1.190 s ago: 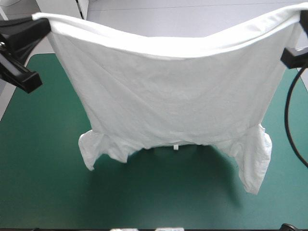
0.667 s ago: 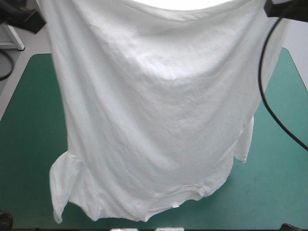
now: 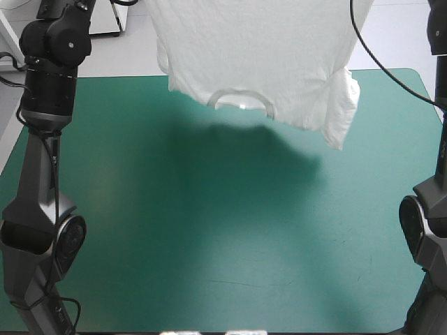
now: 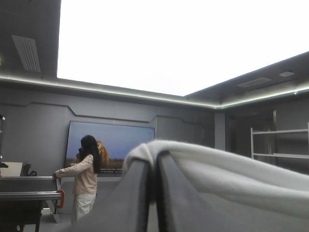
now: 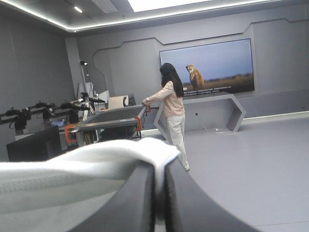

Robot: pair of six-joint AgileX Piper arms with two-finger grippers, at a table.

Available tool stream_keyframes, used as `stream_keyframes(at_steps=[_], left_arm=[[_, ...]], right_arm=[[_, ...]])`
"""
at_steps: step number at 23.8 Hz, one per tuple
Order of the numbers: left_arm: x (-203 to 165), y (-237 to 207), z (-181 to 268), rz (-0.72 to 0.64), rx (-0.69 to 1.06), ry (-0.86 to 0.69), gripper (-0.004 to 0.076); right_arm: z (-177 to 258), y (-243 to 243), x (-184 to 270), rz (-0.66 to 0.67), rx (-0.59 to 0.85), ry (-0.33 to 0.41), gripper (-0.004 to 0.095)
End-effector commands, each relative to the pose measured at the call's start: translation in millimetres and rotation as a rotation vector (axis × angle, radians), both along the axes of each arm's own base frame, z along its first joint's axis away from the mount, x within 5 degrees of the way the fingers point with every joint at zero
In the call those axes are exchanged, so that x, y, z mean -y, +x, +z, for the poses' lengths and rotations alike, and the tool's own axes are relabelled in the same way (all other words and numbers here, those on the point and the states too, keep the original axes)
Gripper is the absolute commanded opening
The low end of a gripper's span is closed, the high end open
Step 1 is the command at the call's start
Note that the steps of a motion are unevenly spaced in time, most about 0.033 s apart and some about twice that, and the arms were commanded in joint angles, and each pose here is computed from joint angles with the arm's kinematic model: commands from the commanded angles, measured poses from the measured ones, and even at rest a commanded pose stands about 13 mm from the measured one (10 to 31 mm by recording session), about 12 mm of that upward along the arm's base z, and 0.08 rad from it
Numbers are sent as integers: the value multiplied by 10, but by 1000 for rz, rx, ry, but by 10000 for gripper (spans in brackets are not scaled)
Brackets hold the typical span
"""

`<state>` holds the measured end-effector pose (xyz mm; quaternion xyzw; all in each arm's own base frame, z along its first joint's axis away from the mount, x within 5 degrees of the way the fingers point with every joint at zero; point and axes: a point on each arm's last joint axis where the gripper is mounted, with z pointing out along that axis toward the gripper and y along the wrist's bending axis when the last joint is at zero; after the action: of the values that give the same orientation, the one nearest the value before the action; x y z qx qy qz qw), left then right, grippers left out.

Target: Fold the cloth

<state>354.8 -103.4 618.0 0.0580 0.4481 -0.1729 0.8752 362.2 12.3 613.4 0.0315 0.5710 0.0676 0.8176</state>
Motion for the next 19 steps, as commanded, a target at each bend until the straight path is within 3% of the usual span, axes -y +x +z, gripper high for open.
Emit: stream_keyframes(at_steps=[1, 4, 6, 9, 16, 19], left_arm=[[-160, -258, 273, 25, 152, -73, -9], [-173, 0, 57, 13, -24, 18, -9], [-166, 163, -153, -13, -203, 107, -10], [-176, 387, -608, -97, -580, 209, -10], [-107, 413, -1166, -208, -1036, 400, -10], [-81, 462, -1307, -243, -1139, 349, -10]], right_arm=[[284, -291, 129, -4, 187, 7, -17], [35, -22, 88, 33, 27, -10, -18], [-266, 200, 38, 75, -187, -71, -17], [-760, 475, -7, 138, -497, -80, -17], [-1248, 589, -88, 247, -786, -90, -17], [-1455, 581, -107, 280, -917, -91, -17]])
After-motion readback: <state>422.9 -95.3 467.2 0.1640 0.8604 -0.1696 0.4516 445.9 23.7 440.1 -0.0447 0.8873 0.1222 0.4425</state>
